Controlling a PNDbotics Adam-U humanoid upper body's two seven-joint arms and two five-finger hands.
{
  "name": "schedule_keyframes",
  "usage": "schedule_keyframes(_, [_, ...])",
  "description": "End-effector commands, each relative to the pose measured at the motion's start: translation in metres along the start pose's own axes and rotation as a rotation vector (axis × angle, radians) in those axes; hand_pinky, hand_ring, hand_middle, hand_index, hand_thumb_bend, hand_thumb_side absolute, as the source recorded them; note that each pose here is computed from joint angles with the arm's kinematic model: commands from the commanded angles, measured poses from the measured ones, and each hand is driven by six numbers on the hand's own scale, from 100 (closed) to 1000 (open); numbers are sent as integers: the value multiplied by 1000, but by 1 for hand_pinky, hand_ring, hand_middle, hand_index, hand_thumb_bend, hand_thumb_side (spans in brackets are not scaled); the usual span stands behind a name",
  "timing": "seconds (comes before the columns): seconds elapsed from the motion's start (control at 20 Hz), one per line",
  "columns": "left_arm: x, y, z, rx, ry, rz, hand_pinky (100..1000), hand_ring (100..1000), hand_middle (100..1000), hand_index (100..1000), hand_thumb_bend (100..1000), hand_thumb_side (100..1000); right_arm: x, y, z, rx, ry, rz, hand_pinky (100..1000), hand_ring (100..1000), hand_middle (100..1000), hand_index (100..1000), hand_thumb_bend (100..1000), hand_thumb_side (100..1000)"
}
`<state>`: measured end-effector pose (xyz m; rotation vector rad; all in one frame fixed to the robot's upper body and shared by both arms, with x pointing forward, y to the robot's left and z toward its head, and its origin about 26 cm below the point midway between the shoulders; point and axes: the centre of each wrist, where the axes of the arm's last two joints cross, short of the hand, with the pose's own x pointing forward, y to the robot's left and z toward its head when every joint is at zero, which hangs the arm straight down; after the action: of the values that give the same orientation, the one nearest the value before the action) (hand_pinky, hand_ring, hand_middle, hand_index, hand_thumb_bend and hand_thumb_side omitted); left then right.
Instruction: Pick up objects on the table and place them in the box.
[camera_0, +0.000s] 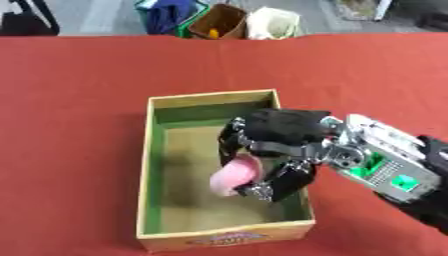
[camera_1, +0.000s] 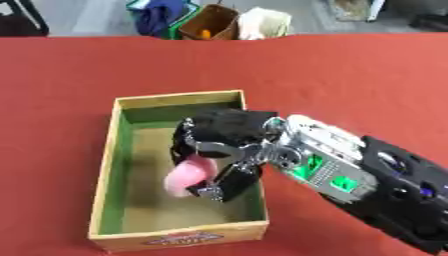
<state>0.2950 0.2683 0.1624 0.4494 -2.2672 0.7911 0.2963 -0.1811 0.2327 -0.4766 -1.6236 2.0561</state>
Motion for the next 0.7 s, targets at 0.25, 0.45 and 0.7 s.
schedule_keyframes(0.25, [7,-2,-5,-12,-33,14,376,353,376,514,100,465,-2,-17,8,46,9,71,673,809,772,919,355,391])
schedule_keyframes(0.45, [7,-1,-5,-8,-33,12,376,353,376,514,100,464,-5,-26,12,-13,16,63,667,806,764,916,380,413])
schedule_keyframes(0.7, [7,-1,-5,-3,-34,9,375,353,376,513,100,464,-15,-46,27,-193,23,38,651,794,746,907,360,461])
